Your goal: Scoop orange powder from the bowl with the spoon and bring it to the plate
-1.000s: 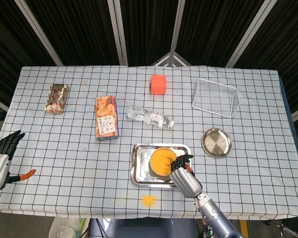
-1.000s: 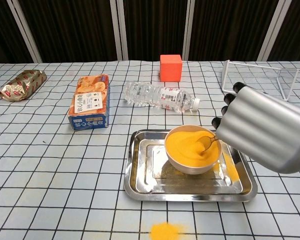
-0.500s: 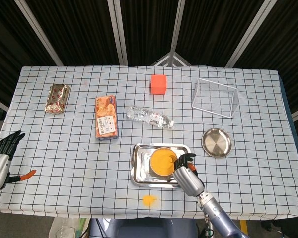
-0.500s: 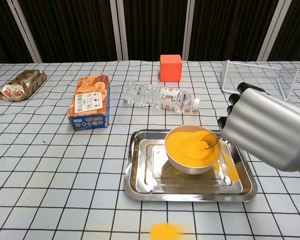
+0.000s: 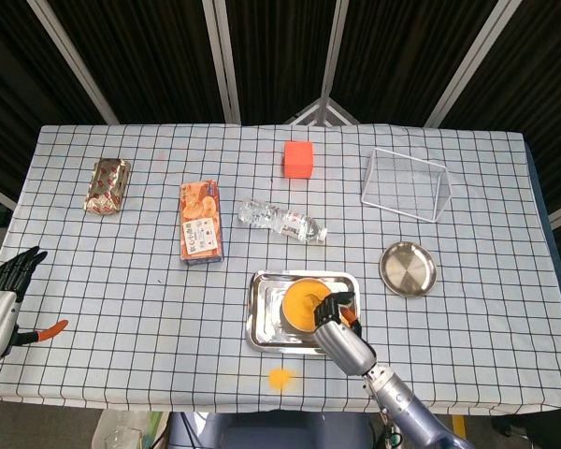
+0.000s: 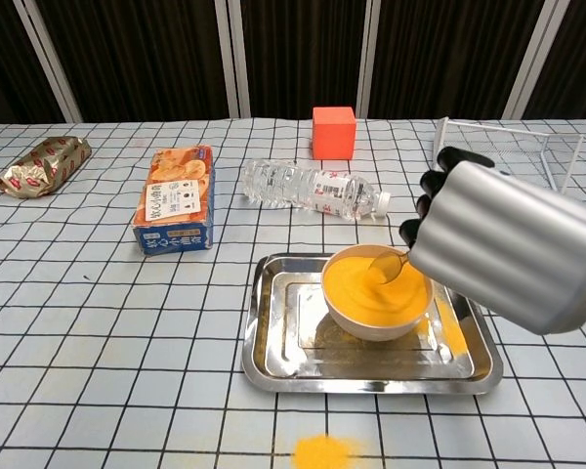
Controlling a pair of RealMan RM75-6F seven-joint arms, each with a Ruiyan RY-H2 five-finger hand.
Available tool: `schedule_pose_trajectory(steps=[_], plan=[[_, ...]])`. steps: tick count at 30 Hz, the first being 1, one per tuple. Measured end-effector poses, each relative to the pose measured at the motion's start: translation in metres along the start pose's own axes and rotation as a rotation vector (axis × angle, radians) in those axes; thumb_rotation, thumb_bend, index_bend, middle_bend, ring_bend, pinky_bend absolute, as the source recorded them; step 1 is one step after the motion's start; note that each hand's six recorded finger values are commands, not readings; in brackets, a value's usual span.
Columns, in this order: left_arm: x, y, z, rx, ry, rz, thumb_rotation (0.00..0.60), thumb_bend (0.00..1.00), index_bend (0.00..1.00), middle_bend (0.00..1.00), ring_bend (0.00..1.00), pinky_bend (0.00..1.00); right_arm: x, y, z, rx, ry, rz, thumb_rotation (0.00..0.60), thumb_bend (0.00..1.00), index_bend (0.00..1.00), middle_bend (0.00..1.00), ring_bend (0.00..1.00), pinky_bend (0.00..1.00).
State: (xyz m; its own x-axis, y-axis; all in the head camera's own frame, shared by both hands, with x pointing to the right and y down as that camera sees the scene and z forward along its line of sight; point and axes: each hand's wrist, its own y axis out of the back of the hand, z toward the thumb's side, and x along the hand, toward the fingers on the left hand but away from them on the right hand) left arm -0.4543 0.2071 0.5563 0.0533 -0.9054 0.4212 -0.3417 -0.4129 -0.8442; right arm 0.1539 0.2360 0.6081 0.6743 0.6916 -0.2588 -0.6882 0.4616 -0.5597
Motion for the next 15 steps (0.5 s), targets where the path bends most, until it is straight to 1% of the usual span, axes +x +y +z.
schedule_pose_trajectory(steps=[3,9,15], plan=[[0.0,-0.0001,0.0003,0.001,-0.001,0.0,0.6,0.01,0.0,0.0,0.0,0.0,0.0013,-0.0001,-0.0037,0.041,0.01,-0.028,0.6,0.56,0.69,0.62,0.49,0.51],[-0.0002,0.0005,0.0003,0.0,-0.001,0.003,0.6,0.01,0.0,0.0,0.0,0.0,0.0055,-0.0001,0.0021,0.095,0.039,-0.07,0.6,0.56,0.69,0.62,0.49,0.51],[0.0,0.0004,0.0002,-0.004,-0.001,0.001,0.6,0.01,0.0,0.0,0.0,0.0,0.0048,-0.0033,0.0043,0.098,0.059,-0.064,0.6,0.56,0.69,0.62,0.49,0.51]])
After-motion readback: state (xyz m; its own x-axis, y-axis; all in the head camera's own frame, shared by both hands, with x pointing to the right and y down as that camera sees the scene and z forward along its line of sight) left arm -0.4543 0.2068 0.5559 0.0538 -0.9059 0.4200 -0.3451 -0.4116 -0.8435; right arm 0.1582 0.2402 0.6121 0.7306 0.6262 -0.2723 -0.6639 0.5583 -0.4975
